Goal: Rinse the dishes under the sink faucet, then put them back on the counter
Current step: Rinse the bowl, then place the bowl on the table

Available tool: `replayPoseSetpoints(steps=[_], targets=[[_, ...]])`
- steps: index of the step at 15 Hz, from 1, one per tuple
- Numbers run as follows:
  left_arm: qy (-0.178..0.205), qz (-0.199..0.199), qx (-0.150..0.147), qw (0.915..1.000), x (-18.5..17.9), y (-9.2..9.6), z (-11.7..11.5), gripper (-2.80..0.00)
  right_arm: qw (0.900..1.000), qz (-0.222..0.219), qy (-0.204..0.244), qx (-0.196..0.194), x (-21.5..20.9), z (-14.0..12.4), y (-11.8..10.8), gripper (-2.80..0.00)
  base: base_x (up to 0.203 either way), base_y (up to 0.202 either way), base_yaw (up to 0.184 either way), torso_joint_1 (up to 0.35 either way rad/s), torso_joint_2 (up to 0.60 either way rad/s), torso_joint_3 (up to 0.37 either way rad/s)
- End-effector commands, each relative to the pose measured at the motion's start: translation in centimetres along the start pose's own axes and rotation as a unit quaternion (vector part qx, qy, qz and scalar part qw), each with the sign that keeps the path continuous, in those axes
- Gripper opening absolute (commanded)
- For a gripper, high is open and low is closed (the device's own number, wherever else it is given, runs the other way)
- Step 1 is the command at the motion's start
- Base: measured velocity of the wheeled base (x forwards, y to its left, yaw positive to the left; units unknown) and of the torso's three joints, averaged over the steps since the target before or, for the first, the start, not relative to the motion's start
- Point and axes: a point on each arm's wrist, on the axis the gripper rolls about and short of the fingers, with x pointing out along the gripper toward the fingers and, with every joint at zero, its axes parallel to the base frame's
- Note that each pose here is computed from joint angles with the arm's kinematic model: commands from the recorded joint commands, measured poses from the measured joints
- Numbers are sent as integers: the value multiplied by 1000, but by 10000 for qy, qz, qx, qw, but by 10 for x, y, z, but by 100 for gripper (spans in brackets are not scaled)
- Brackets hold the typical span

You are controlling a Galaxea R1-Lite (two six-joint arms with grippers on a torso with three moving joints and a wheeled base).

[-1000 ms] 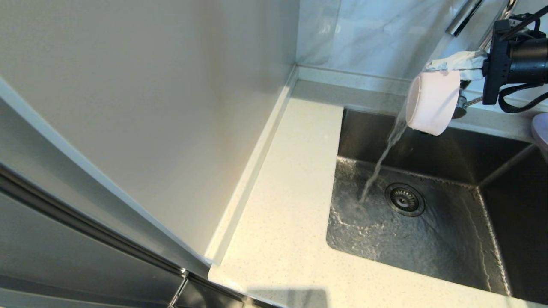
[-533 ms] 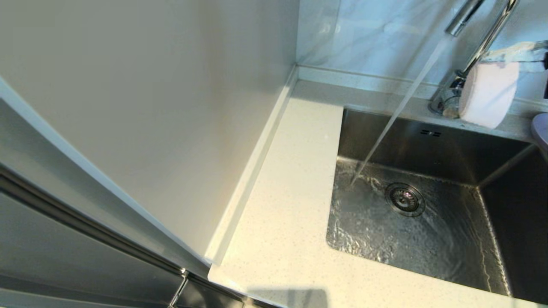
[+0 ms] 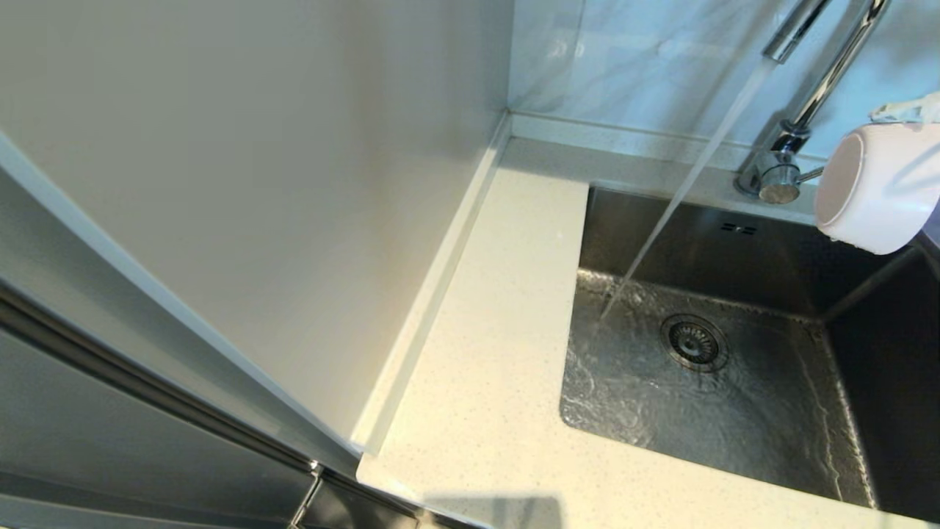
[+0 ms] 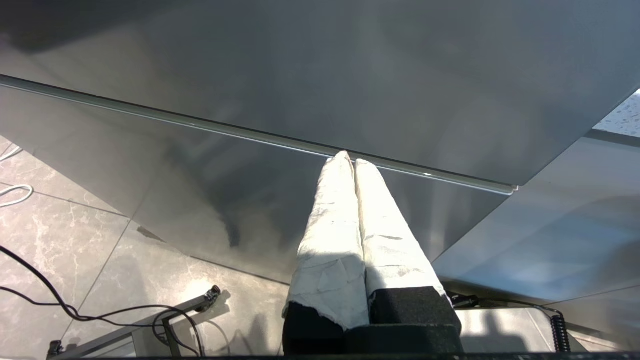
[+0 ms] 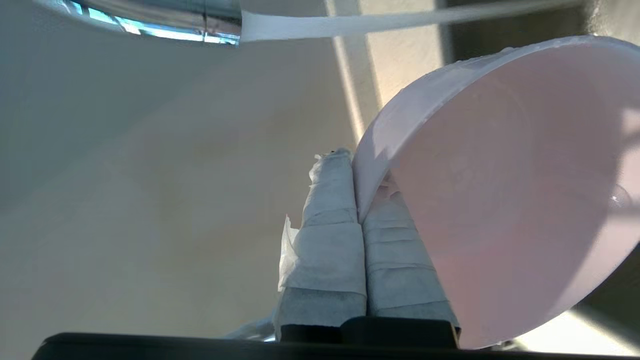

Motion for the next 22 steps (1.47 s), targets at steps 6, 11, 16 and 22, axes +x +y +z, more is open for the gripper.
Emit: replayPoseSetpoints(steps=[6, 11, 16, 22], targets=[[1, 0, -7, 10000, 0, 0, 0, -280, 9837, -973, -1110, -1030, -5, 8, -6, -280, 0, 0, 0, 0, 0, 0], [1, 0, -7, 10000, 0, 0, 0, -280, 9104, -3281, -776, -2399, -37, -21, -29, -280, 0, 0, 0, 0, 0, 0], [1, 0, 0, 10000, 0, 0, 0, -280, 8717, -3839, 8, -3045, -65, -45, -36, -280, 0, 0, 0, 0, 0, 0], [1, 0, 0, 10000, 0, 0, 0, -280, 7936, -4794, 414, -3723, -83, -18, -60, -280, 0, 0, 0, 0, 0, 0]])
